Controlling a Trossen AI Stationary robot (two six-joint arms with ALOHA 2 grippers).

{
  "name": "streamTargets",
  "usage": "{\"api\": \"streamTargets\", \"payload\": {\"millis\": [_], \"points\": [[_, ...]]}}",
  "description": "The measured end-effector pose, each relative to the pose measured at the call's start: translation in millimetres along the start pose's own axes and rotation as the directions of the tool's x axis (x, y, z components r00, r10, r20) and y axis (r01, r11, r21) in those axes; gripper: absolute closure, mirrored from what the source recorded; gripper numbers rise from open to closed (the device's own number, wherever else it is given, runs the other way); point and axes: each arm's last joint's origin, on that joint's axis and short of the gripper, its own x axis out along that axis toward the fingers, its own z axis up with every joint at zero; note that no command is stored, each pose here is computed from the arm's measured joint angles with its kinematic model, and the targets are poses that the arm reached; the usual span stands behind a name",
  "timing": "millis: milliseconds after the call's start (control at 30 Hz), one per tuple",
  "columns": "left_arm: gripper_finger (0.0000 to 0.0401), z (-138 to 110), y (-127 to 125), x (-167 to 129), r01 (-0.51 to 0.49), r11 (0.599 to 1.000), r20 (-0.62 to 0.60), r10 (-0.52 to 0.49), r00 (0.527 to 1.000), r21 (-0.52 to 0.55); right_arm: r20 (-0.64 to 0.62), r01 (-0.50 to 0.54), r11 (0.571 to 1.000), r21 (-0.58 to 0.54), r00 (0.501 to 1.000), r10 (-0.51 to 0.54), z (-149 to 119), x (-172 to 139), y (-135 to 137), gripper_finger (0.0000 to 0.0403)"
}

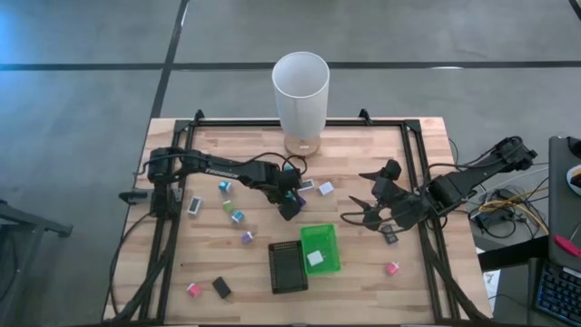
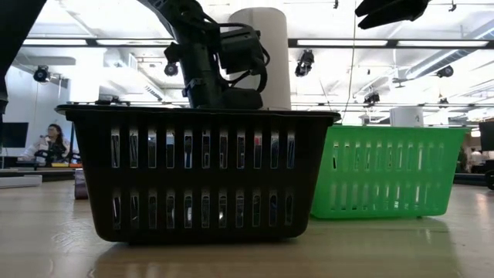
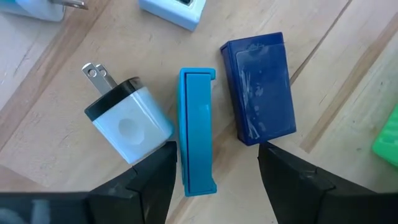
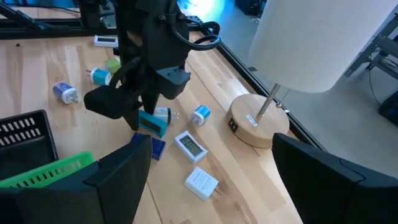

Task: Pick & Place Office items
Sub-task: Put the light blue digital clock into the black bin

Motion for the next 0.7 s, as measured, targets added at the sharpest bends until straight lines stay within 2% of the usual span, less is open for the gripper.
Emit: {"api": "streamTargets", "payload": {"millis": [167,300,467,700], "points": [[0.0177,0.2,0.5,0.1,-0.016,1.000,0.009,0.016,1.000,0.000,0.000,0.000,1.000,0.000,1.000,0.000,0.0,0.0,0.0,0.0078],[0.0195,0.3,0.6,0.1,-0.019,1.000,0.012,0.019,1.000,0.000,0.000,0.000,1.000,0.000,1.000,0.000,0.0,0.0,0.0,0.0078],[0.0234,0.4,0.8,0.1,-0.022,1.000,0.013,0.022,1.000,0.007,0.000,0.000,1.000,0.000,1.000,0.000,0.0,0.0,0.0,0.0078],[0.0309,0.3,1.0,0.2,-0.023,0.999,0.012,0.022,1.000,0.030,0.000,0.000,1.000,0.000,1.000,0.000,0.0,0.0,0.0,0.0078]]}}
